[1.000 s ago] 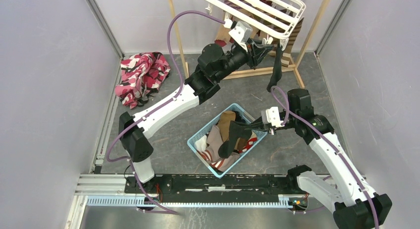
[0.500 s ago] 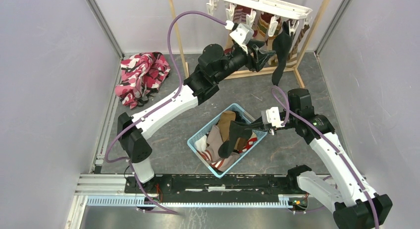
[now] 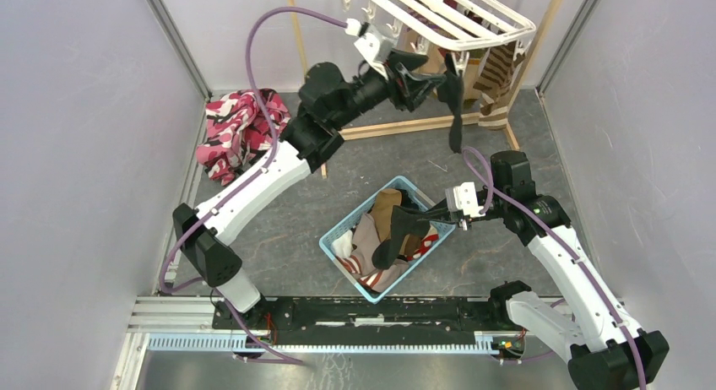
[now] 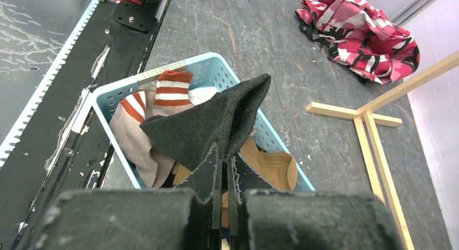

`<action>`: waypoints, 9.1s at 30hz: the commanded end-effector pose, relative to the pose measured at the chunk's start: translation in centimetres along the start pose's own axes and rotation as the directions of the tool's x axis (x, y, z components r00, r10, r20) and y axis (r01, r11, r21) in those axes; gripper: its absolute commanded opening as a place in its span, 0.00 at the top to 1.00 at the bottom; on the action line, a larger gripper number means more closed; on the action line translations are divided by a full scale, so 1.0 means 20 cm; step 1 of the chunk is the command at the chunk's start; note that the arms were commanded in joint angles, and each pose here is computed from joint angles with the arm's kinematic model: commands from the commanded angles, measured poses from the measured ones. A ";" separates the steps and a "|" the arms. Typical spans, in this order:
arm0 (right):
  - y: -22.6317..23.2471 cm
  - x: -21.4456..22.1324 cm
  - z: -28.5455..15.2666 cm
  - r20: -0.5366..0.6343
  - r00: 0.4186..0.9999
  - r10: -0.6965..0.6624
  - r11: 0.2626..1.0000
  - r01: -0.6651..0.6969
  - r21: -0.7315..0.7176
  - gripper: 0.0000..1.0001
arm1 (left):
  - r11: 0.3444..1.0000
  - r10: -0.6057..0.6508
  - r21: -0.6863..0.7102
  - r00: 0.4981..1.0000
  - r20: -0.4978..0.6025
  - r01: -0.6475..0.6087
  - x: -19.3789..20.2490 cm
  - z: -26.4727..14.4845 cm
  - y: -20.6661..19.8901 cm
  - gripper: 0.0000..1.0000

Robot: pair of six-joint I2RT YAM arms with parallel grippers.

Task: Clip the socks to the hanger
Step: Rotate the hanger at the clothesline.

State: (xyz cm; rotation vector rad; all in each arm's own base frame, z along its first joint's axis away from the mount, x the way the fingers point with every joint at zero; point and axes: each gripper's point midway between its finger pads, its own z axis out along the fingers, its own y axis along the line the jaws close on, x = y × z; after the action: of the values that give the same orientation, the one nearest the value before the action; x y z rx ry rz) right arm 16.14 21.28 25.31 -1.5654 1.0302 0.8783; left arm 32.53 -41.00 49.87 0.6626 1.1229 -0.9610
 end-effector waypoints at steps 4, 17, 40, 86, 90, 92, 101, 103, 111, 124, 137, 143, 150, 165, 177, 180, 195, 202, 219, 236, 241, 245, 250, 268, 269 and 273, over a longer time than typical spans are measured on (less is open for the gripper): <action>-0.03 -0.06 -0.01 0.009 0.999 -0.045 0.999 0.045 0.008 1.00 | 0.997 -0.059 0.042 0.998 0.014 0.058 -0.21 -0.17 0.16 0.36; -0.04 -0.04 -0.01 0.002 0.999 -0.037 0.999 0.037 0.009 1.00 | 1.000 -0.019 0.002 0.999 -0.032 0.019 -0.18 -0.28 0.23 0.36; -0.04 -0.04 -0.01 0.006 0.999 -0.031 0.999 0.031 0.005 1.00 | 0.935 0.044 -0.355 0.996 0.078 -0.013 -0.26 -0.60 0.52 0.34; -0.04 -0.04 -0.01 0.003 1.000 -0.030 1.000 0.030 0.003 1.00 | 0.824 0.233 -0.561 0.953 0.195 -0.087 -0.35 -0.23 0.99 0.40; -0.04 -0.04 -0.01 0.002 1.000 -0.031 1.000 0.031 0.003 1.00 | 0.829 0.226 -0.554 0.951 0.209 -0.075 -0.35 -0.21 0.98 0.40; -0.04 -0.04 -0.01 0.003 1.000 -0.031 1.000 0.031 0.003 1.00 | 0.827 0.226 -0.558 0.949 0.218 -0.069 -0.35 -0.21 0.98 0.40; -0.03 -0.03 -0.01 -0.002 1.000 -0.025 1.000 0.025 -0.012 1.00 | 0.828 0.241 -0.556 0.940 0.240 -0.070 -0.38 -0.18 0.93 0.40; -0.03 -0.03 -0.01 -0.003 1.000 -0.026 1.000 0.025 -0.011 1.00 | 0.827 0.245 -0.558 0.938 0.244 -0.071 -0.38 -0.18 0.92 0.40; -0.03 -0.03 -0.01 -0.004 1.000 -0.025 1.000 0.025 -0.011 1.00 | 0.816 0.254 -0.573 0.934 0.251 -0.068 -0.40 -0.19 0.91 0.45; -0.03 -0.03 -0.01 -0.006 1.000 -0.028 1.000 0.028 -0.011 1.00 | 0.851 0.246 -0.520 0.931 0.268 -0.075 -0.42 -0.19 0.83 0.67; -0.03 -0.03 -0.01 -0.010 1.000 -0.025 1.000 0.025 -0.009 1.00 | 0.901 0.085 -0.430 0.946 0.312 0.061 -0.47 -0.20 0.72 0.72; -0.04 -0.03 -0.01 -0.010 1.000 -0.027 1.000 0.027 -0.007 1.00 | 0.902 0.010 -0.410 0.943 0.334 0.136 -0.52 -0.21 0.70 0.72; -0.04 -0.03 -0.01 -0.011 1.000 -0.021 1.000 0.021 -0.003 1.00 | 0.897 -0.120 -0.355 0.917 0.381 0.265 -0.57 -0.20 0.70 0.73; -0.06 -0.02 0.00 -0.010 1.000 0.026 1.000 -0.026 0.006 1.00 | 0.872 -0.317 -0.221 0.848 0.425 0.437 -0.60 -0.19 0.69 0.75; -0.06 -0.03 -0.01 -0.011 1.000 0.025 1.000 -0.025 0.009 1.00 | 0.878 -0.319 -0.216 0.858 0.402 0.428 -0.58 -0.22 0.67 0.25; -0.06 -0.02 0.00 -0.013 1.000 0.026 1.000 -0.026 0.009 1.00 | 0.884 -0.311 -0.219 0.869 0.383 0.413 -0.55 -0.26 0.64 0.23; -0.08 0.01 0.00 -0.032 0.999 0.042 0.999 -0.042 0.010 1.00 | 0.936 -0.148 -0.298 0.978 0.144 0.186 -0.06 -0.83 0.37 0.20; -0.10 0.02 0.00 -0.054 0.998 0.044 0.999 -0.045 -0.025 1.00 | 0.984 -0.179 0.012 0.983 0.049 0.178 0.30 -1.13 -0.06 0.19; -0.20 0.06 0.01 -0.101 0.992 0.076 0.997 -0.079 -0.024 1.00 | 0.960 -0.044 0.269 0.991 -0.127 0.077 0.92 -1.12 -0.43 0.17; -0.20 0.10 0.03 -0.103 0.990 0.092 0.994 -0.097 -0.044 1.00 | 0.926 -0.274 0.238 0.956 -0.106 0.292 0.94 -0.90 -0.39 0.35; -0.19 0.11 0.03 -0.112 0.989 0.092 0.995 -0.097 -0.039 1.00 | 0.910 -0.321 0.238 0.940 -0.116 0.340 0.94 -0.86 -0.39 0.49; -0.20 0.11 0.02 -0.126 0.988 0.087 0.995 -0.091 -0.027 1.00 | 0.893 -0.355 0.244 0.924 -0.140 0.379 0.96 -0.84 -0.40 0.74; -0.21 0.11 0.02 -0.125 0.988 0.087 0.996 -0.090 -0.017 1.00 | 0.875 -0.388 0.262 0.914 -0.123 0.406 0.95 -0.87 -0.42 0.70; -0.59 -0.32 -0.15 -0.178 0.983 -0.044 0.963 0.089 0.255 0.25 | 0.955 -0.297 -0.009 0.950 -0.097 0.297 0.95 -1.10 -0.25 0.98; -0.63 -0.39 -0.14 -0.156 0.986 -0.057 0.957 0.099 0.273 0.26 | 0.957 -0.288 -0.011 0.954 -0.088 0.288 0.93 -1.12 -0.25 0.98; -0.83 -0.73 -0.12 -0.079 0.987 -0.137 0.919 0.156 0.363 0.29 | 0.961 -0.278 -0.017 0.957 -0.080 0.277 0.87 -1.16 -0.27 0.98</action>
State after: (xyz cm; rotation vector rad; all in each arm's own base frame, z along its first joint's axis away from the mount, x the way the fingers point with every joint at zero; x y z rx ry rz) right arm 25.41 21.74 37.33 -1.4642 1.1301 0.5402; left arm 18.84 -30.32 27.14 0.5698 1.2657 -1.2939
